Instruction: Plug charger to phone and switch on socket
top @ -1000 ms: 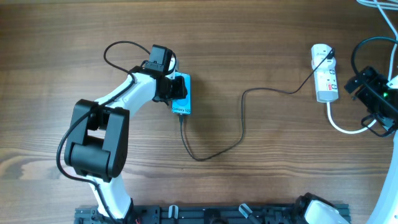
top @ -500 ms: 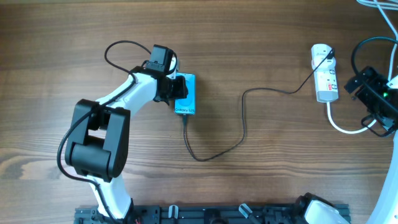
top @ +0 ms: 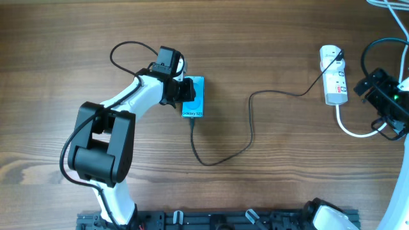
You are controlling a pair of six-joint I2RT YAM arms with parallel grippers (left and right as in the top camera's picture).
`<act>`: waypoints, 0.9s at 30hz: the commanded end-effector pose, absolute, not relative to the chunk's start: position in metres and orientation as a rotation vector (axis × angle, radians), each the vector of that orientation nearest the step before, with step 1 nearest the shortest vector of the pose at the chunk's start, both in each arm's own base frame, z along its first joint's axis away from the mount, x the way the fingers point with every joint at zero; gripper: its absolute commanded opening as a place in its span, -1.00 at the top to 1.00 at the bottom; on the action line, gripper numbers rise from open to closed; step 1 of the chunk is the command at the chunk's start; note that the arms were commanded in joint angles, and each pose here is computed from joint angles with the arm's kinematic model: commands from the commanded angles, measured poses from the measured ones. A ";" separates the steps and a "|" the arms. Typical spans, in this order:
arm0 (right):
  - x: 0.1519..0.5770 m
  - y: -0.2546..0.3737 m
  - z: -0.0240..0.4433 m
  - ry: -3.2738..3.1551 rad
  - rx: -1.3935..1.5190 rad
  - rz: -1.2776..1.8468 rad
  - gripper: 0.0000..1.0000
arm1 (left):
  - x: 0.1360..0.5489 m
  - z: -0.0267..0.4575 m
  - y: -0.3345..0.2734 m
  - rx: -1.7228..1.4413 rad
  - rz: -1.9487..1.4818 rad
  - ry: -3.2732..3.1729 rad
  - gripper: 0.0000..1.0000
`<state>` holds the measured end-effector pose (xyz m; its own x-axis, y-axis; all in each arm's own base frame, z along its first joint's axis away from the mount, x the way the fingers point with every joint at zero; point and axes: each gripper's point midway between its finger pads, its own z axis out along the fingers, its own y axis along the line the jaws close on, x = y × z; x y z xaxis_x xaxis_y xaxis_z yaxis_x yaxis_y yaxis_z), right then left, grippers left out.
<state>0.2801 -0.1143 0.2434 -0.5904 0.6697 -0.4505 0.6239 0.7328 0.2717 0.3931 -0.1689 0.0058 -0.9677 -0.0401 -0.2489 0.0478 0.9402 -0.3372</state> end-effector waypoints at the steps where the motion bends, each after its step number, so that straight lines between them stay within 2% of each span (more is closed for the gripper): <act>1: 0.282 -0.113 0.245 2.400 0.958 0.129 -1.00 | 0.387 -0.012 -0.168 0.008 -0.468 2.886 0.02; 4: 0.282 -0.113 0.245 2.400 0.958 0.129 -1.00 | 0.390 -0.012 -0.162 -0.002 -0.430 2.878 -0.01; 5: 0.282 -0.113 0.245 2.400 0.958 0.129 -1.00 | 0.392 -0.013 -0.159 -0.011 -0.413 2.876 -0.14; 6: 0.282 -0.113 0.245 2.400 0.959 0.129 -1.00 | 0.393 -0.013 -0.155 -0.022 -0.402 2.874 -0.38; 7: 0.282 -0.113 0.245 2.400 0.958 0.129 -1.00 | 0.395 -0.013 -0.151 -0.040 -0.401 2.873 -0.79; 8: 0.282 -0.113 0.245 2.400 0.958 0.129 -1.00 | 0.397 -0.013 -0.145 -0.087 -0.401 2.873 -0.92; 11: 0.282 -0.113 0.245 2.401 0.958 0.129 -1.00 | 0.402 -0.013 -0.125 -0.241 -0.401 2.872 -1.00; 18: 0.282 -0.113 0.245 2.400 0.958 0.129 -1.00 | 0.405 -0.016 -0.069 -0.562 -0.379 2.866 -1.00; 22: 0.282 -0.113 0.245 2.400 0.958 0.129 -1.00 | 0.404 -0.017 -0.048 -0.640 -0.366 2.860 -1.00; 27: 0.282 -0.113 0.245 2.400 0.958 0.129 -1.00 | 0.404 -0.017 -0.049 -0.636 -0.366 2.861 -1.00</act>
